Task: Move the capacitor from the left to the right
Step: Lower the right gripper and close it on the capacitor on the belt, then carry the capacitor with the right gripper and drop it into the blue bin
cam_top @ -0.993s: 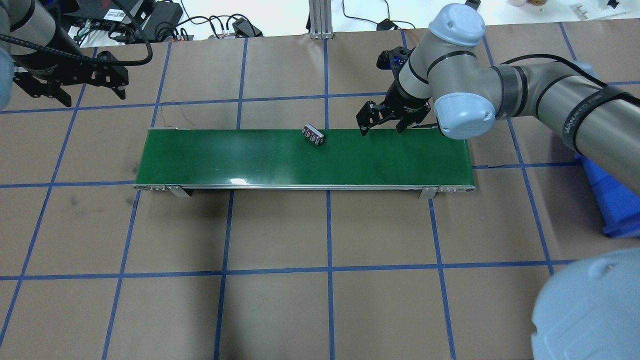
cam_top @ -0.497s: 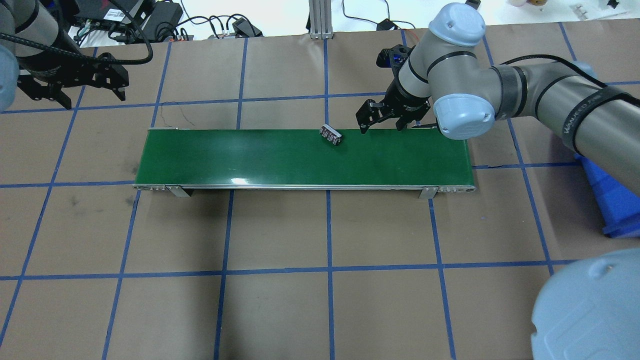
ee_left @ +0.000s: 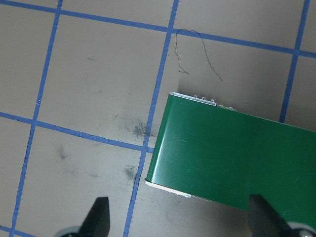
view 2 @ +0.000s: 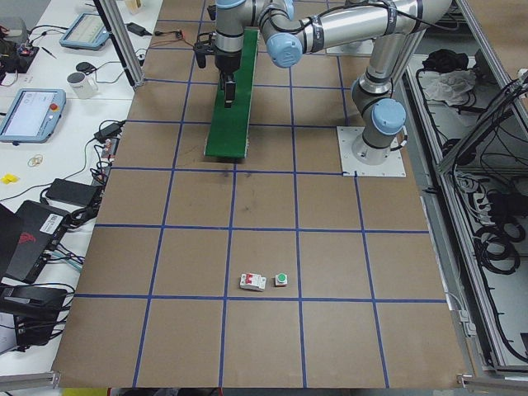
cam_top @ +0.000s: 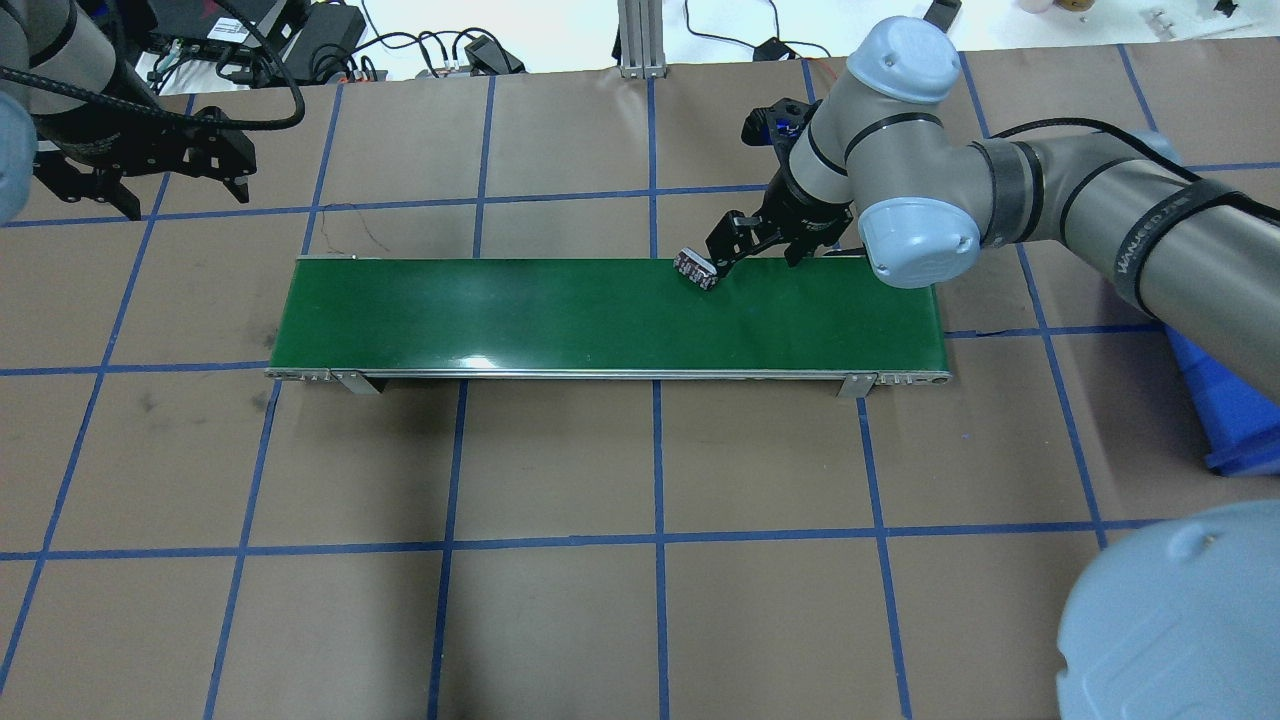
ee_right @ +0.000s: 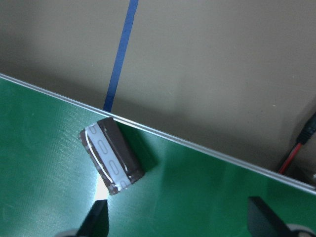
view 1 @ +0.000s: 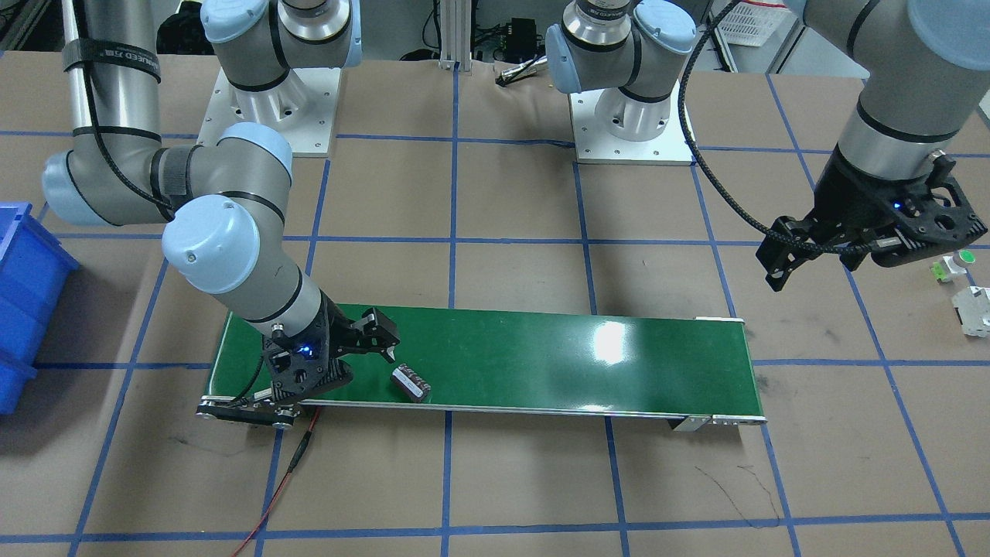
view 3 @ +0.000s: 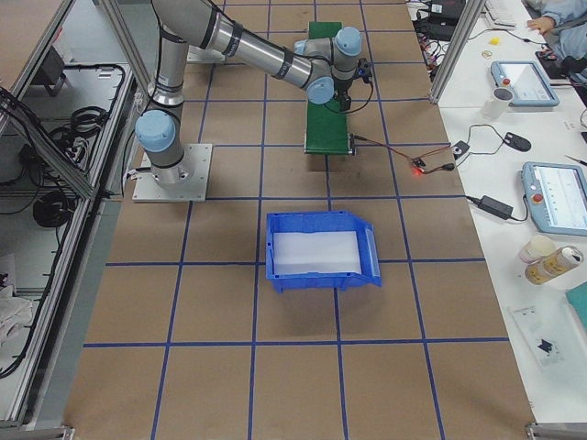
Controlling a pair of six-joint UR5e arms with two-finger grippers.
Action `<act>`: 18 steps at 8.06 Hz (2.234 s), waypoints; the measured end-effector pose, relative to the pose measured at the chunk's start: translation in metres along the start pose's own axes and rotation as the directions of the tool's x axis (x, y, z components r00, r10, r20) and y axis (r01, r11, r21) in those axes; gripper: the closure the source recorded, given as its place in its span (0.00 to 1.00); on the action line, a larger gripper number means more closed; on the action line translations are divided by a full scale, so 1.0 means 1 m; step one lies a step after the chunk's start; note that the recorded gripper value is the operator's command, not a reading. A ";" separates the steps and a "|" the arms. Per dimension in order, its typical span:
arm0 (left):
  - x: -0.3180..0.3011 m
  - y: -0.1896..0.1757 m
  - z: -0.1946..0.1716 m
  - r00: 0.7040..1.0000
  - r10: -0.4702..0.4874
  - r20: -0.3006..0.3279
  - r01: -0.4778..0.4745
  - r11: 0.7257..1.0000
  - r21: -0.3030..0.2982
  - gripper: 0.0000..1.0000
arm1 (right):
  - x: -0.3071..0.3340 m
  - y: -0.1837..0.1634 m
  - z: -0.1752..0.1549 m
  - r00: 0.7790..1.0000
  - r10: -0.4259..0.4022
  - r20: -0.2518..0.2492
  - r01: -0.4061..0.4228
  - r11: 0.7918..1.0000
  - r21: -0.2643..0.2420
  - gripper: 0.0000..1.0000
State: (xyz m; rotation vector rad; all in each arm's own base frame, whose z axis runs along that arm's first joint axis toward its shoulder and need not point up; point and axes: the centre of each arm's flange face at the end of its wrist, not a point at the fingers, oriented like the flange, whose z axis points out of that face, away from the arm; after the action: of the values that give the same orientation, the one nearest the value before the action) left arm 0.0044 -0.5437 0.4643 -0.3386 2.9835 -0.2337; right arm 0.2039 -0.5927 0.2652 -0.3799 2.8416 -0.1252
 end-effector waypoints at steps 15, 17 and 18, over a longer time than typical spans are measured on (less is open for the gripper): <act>0.002 0.000 0.003 1.000 -0.002 -0.014 0.002 1.000 -0.003 0.00 | 0.095 0.024 -0.075 0.983 -0.023 -0.185 0.017 0.999 -0.031 1.00; 0.003 0.000 0.002 1.000 0.000 -0.015 0.000 1.000 -0.002 0.00 | 0.202 0.061 -0.148 0.972 0.061 -0.227 -0.070 0.997 -0.032 1.00; 0.004 0.001 0.001 1.000 0.002 -0.015 -0.002 1.000 -0.001 0.00 | 0.259 0.087 -0.183 0.966 0.032 -0.258 -0.046 0.998 -0.047 1.00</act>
State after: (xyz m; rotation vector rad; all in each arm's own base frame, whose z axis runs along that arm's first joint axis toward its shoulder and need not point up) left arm 0.0005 -0.5442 0.4627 -0.3352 2.9990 -0.2360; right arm -0.1086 -0.5692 0.3647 -0.3403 3.1125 -0.0989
